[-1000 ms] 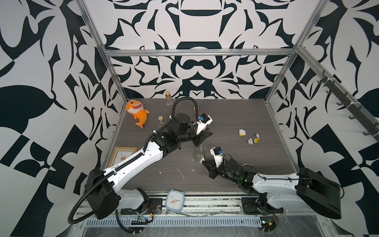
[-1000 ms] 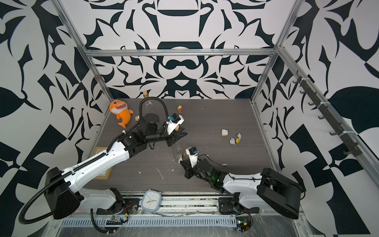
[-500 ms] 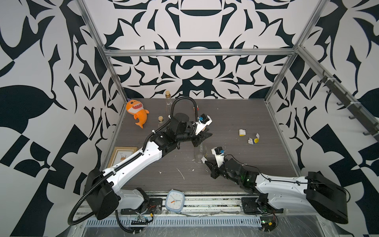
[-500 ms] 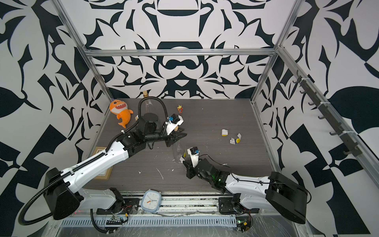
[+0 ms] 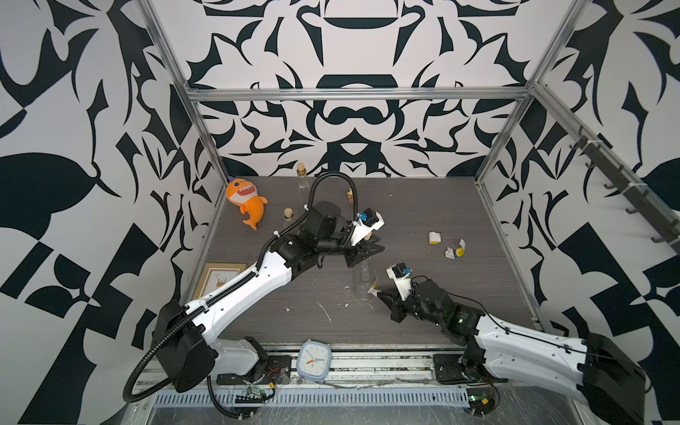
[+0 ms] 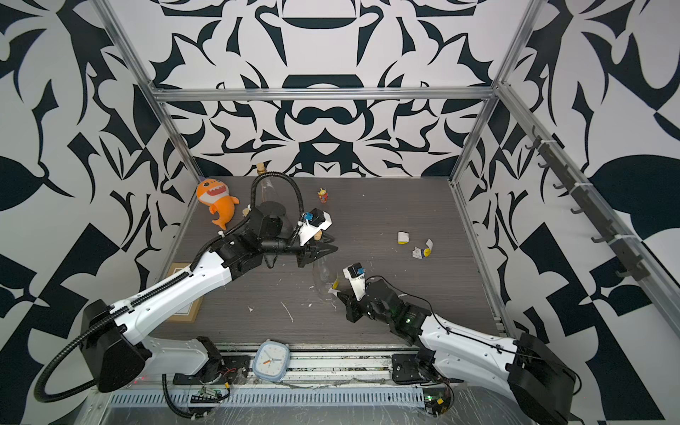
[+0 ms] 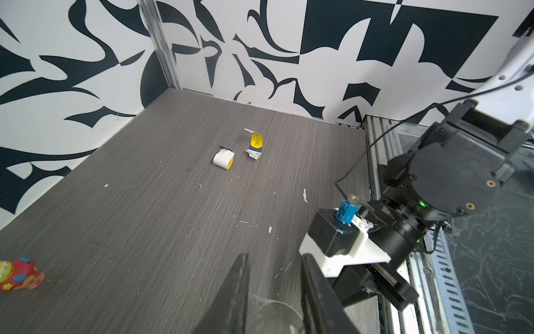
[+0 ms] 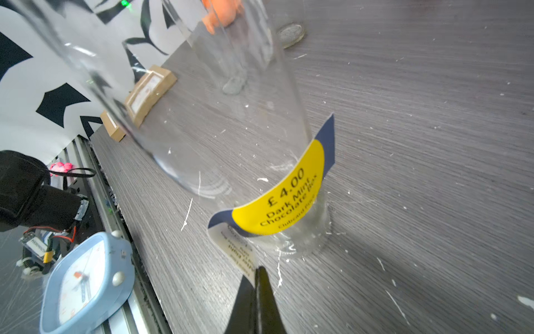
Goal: Remove the label from the bottle
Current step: Tear open the label from the bottle.
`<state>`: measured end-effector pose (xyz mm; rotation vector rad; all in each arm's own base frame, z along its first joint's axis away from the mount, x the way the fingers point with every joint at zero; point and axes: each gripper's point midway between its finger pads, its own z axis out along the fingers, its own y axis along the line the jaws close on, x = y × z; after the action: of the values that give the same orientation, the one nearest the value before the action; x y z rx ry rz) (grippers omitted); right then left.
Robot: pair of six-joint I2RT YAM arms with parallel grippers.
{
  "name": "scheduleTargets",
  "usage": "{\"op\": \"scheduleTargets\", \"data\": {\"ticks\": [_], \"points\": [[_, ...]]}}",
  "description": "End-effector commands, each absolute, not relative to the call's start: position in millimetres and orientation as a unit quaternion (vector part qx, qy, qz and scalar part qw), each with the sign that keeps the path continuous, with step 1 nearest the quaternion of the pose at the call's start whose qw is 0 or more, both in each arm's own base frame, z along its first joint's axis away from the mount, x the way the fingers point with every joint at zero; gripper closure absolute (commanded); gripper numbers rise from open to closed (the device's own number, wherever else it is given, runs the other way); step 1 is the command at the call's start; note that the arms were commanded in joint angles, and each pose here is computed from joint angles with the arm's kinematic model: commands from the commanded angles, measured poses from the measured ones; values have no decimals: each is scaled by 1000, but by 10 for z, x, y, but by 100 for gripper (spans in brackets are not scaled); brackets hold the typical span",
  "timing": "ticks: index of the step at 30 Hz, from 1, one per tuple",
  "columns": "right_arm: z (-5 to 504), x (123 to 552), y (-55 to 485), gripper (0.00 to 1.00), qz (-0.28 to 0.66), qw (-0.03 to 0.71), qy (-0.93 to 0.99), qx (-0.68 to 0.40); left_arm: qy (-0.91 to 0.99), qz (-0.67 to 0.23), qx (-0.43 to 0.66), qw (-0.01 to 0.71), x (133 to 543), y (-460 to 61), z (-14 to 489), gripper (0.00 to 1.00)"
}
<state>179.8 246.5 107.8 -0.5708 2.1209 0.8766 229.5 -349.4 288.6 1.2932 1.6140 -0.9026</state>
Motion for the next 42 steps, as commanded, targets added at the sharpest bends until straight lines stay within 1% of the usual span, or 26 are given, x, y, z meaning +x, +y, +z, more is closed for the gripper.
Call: {"op": "scheduleTargets", "data": {"ticks": [1,9,14,21,23,27,32,38,42], "points": [[1148,1788,2403,100,339,379,828,-236,684,-322,532,380,2312,-3314,2559,100],[1165,1748,2257,100,317,377,835,-245,681,-307,551,372,2304,-3278,2546,100],[1197,1846,2096,100,292,389,844,-225,659,-324,568,371,2201,-3293,2619,100],[1160,1903,2118,100,289,380,850,-222,621,-366,590,364,1988,-3319,2763,100],[1161,1933,2105,100,283,381,853,-216,624,-362,589,363,1999,-3310,2753,100],[1152,2062,1936,100,240,395,869,-178,638,-346,590,354,2036,-3283,2707,100],[1189,2123,1820,100,222,399,876,-156,637,-344,593,353,2034,-3278,2728,100],[1187,2137,1784,100,216,397,878,-157,631,-352,600,343,1991,-3287,2741,100],[1246,2078,1901,100,245,389,869,-182,634,-343,600,347,2013,-3272,2762,100]]}}
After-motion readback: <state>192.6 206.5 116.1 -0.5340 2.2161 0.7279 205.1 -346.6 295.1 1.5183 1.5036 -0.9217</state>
